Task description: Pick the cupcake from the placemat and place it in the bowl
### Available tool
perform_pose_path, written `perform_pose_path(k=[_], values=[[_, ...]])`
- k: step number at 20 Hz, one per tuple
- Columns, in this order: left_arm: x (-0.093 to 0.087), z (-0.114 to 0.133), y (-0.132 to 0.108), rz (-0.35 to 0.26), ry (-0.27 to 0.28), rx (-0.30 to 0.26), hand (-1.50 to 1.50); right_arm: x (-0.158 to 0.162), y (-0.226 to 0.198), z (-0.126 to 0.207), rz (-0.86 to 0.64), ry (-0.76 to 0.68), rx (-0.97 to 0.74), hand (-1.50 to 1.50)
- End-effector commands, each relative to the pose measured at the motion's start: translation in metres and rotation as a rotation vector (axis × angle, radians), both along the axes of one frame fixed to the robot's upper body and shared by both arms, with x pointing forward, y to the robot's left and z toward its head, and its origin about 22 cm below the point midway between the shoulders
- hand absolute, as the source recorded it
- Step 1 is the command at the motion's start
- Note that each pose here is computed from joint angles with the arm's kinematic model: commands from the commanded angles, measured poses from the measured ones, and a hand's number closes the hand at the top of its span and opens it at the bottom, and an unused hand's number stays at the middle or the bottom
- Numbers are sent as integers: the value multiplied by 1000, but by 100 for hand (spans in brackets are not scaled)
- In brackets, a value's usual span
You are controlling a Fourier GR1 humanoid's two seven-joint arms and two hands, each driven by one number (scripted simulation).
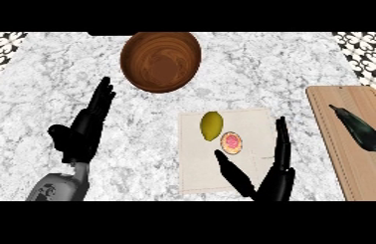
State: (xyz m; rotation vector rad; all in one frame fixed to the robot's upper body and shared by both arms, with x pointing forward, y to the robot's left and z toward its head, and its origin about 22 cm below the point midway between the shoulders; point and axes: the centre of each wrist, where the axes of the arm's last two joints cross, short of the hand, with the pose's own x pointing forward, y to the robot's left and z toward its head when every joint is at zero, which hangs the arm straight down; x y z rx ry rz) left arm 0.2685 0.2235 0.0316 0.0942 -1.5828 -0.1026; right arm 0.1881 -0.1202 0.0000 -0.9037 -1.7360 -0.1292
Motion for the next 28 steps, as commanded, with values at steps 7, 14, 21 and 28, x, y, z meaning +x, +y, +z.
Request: perform_pose_path(k=[7,14,21,28], values=[[7,12,-14,-8,-5,-11,0,-3,3,55,-94,300,43,-150],[-5,-13,-8,-17,-5,-22,0,5,13,86,-86,581,77,-150],[22,-7,-6,-11,-18,-6,0,15,31,80,-48,633,100,-150],[19,-6,-7,-14,-3,-13,0,-10,32,74,-3,558,149,-150]])
